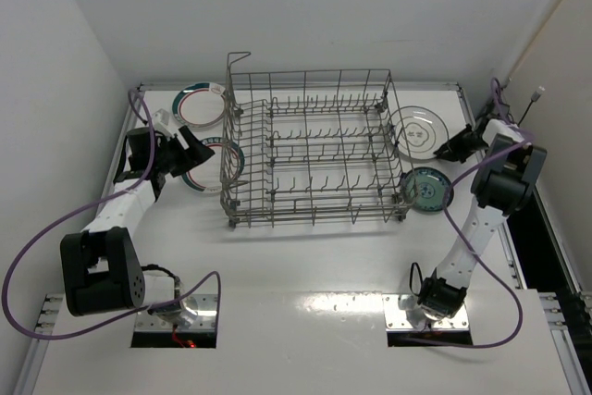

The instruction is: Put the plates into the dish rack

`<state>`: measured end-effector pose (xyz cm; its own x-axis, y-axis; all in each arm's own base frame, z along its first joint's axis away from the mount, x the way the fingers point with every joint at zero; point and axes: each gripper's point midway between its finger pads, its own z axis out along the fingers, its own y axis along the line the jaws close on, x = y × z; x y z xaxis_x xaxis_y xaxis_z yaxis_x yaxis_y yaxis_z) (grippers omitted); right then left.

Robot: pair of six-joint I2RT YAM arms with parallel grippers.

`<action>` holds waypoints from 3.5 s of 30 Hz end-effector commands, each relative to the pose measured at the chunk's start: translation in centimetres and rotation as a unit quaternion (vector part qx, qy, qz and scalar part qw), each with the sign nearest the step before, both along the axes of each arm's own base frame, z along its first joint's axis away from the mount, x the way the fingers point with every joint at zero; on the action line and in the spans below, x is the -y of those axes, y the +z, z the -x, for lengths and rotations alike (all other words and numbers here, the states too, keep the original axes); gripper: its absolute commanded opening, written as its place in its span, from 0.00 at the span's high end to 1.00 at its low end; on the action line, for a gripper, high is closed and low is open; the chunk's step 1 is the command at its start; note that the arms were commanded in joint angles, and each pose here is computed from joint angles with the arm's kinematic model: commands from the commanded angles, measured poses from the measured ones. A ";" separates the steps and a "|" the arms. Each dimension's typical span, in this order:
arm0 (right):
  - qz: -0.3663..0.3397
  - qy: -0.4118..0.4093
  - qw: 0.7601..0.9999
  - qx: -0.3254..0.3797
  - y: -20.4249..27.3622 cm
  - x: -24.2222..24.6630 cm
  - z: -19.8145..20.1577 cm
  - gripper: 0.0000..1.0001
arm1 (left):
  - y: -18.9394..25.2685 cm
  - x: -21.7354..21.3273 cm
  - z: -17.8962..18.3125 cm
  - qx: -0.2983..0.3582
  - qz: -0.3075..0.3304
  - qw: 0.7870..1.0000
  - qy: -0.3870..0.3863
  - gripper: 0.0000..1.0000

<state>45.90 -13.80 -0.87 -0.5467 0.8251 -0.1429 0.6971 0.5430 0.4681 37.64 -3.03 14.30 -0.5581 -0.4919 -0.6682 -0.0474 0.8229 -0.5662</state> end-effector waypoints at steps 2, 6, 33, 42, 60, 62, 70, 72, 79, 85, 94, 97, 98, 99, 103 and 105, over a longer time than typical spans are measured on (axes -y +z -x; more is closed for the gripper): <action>0.020 0.017 1.000 0.008 -1.0 0.5 -0.8 0.94 | 1.8 -0.1 -0.9 0.028 -0.013 1.000 -0.004 0.32; 0.041 0.018 0.997 0.057 1.2 0.8 -1.7 0.98 | 1.5 -0.1 -0.9 0.023 -0.012 1.000 -0.004 0.32; 0.137 0.032 0.977 0.161 8.8 0.4 -2.5 1.00 | 0.8 0.3 -1.0 0.015 -0.004 1.000 -0.015 0.32; 0.219 0.009 0.945 0.243 19.8 0.1 -3.9 1.00 | 0.5 0.3 -1.1 0.011 -0.003 1.000 -0.015 0.32; 0.383 0.014 0.859 0.340 34.2 -4.0 3.5 1.00 | 0.0 1.0 -1.0 0.004 0.019 0.999 -0.026 0.32; 0.397 0.023 0.851 0.342 34.8 -4.8 4.7 1.00 | -0.4 1.2 -0.8 0.000 0.024 0.999 -0.032 0.32; 0.397 0.050 0.843 0.358 35.9 -8.7 8.4 1.00 | -0.4 1.6 -0.9 -0.001 0.037 0.999 -0.036 0.32; 0.395 0.069 0.845 0.354 35.0 -9.9 9.2 1.00 | -0.7 1.8 -0.6 -0.005 0.041 0.998 -0.040 0.32; 0.406 0.105 0.857 0.300 29.5 -11.1 11.5 1.00 | -0.5 1.9 -0.7 -0.002 0.046 0.998 -0.043 0.32; 0.426 0.100 0.854 0.281 28.1 -10.8 12.4 1.00 | -0.3 1.9 -0.8 0.003 0.046 0.998 -0.043 0.32; 0.457 0.150 0.838 0.258 26.2 -13.8 11.7 1.00 | -0.1 1.9 -0.7 0.003 0.046 0.998 -0.043 0.32; 0.471 0.170 0.830 0.247 25.3 -14.9 11.1 1.00 | -0.1 1.9 -0.7 0.003 0.046 0.998 -0.043 0.32; 0.474 0.174 0.829 0.242 25.0 -15.1 11.0 1.00 | -0.1 1.9 -0.7 0.003 0.046 0.998 -0.043 0.32; 0.482 0.177 0.823 0.243 25.2 -15.5 10.7 1.00 | -0.1 1.9 -0.7 0.003 0.046 0.998 -0.043 0.32; 0.497 0.198 0.813 0.229 24.8 -16.7 9.4 1.00 | -0.1 1.9 -0.7 0.003 0.046 0.998 -0.043 0.32; 0.503 0.210 0.809 0.219 24.2 -17.1 8.9 1.00 | -0.1 1.9 -0.7 0.003 0.046 0.998 -0.043 0.32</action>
<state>35.47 2.72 22.02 -0.5032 -0.0567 -0.8623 0.2216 0.9560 -0.1922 37.73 -4.70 12.86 -0.6212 -0.5143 -0.5912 -0.0239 0.7666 -0.6417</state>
